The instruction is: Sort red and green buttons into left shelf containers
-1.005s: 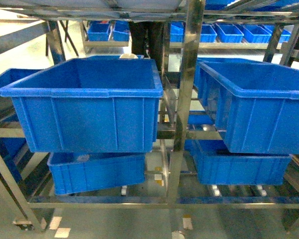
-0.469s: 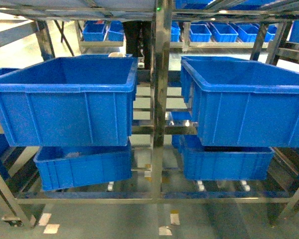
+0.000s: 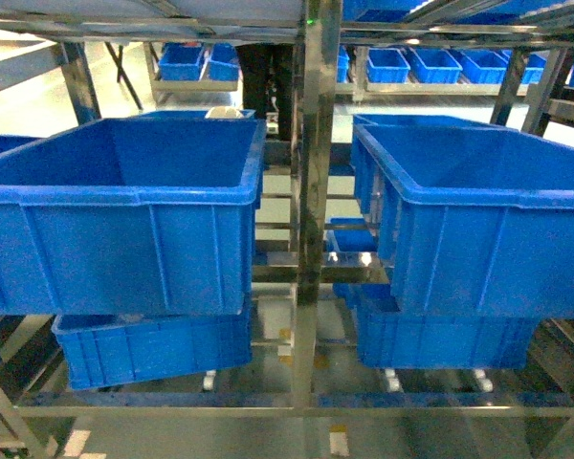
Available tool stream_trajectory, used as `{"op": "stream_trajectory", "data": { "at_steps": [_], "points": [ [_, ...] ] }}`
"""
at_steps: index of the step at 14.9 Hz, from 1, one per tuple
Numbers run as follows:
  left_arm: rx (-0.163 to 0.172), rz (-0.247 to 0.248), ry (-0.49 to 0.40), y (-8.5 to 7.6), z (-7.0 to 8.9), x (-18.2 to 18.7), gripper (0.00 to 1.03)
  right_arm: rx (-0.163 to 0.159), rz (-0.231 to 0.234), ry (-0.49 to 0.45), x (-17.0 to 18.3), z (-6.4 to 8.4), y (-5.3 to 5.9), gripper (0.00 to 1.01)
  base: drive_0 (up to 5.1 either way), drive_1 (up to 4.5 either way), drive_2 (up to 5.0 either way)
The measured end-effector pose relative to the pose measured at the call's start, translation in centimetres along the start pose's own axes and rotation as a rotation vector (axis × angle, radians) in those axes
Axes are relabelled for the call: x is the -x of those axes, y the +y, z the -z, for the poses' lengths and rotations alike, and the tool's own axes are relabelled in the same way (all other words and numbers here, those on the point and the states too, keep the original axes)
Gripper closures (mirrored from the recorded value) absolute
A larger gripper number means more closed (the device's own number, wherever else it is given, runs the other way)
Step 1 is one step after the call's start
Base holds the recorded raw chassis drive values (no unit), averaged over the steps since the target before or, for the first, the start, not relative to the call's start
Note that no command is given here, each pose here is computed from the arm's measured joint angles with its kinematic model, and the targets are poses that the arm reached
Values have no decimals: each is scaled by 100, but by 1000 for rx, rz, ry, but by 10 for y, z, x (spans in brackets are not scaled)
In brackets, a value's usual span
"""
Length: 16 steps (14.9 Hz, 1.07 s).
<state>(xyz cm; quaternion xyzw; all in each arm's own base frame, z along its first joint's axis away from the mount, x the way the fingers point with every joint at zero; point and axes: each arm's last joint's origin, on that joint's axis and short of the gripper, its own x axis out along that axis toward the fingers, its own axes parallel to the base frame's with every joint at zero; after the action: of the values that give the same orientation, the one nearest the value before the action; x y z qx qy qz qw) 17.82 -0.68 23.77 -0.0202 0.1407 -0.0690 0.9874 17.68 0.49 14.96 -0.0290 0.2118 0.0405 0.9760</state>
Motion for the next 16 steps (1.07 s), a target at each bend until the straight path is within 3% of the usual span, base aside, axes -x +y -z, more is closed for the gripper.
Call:
{"op": "stream_trajectory", "data": {
  "at_steps": [14,16],
  "points": [
    [1,2,5,0,1,-1,73,7,-2,-10,-2,-1,0,76,1,410,-408],
    [1,2,5,0,1,-1,73,8,6,46,-17,-9,-3,76,1,410,-408]
  ]
}}
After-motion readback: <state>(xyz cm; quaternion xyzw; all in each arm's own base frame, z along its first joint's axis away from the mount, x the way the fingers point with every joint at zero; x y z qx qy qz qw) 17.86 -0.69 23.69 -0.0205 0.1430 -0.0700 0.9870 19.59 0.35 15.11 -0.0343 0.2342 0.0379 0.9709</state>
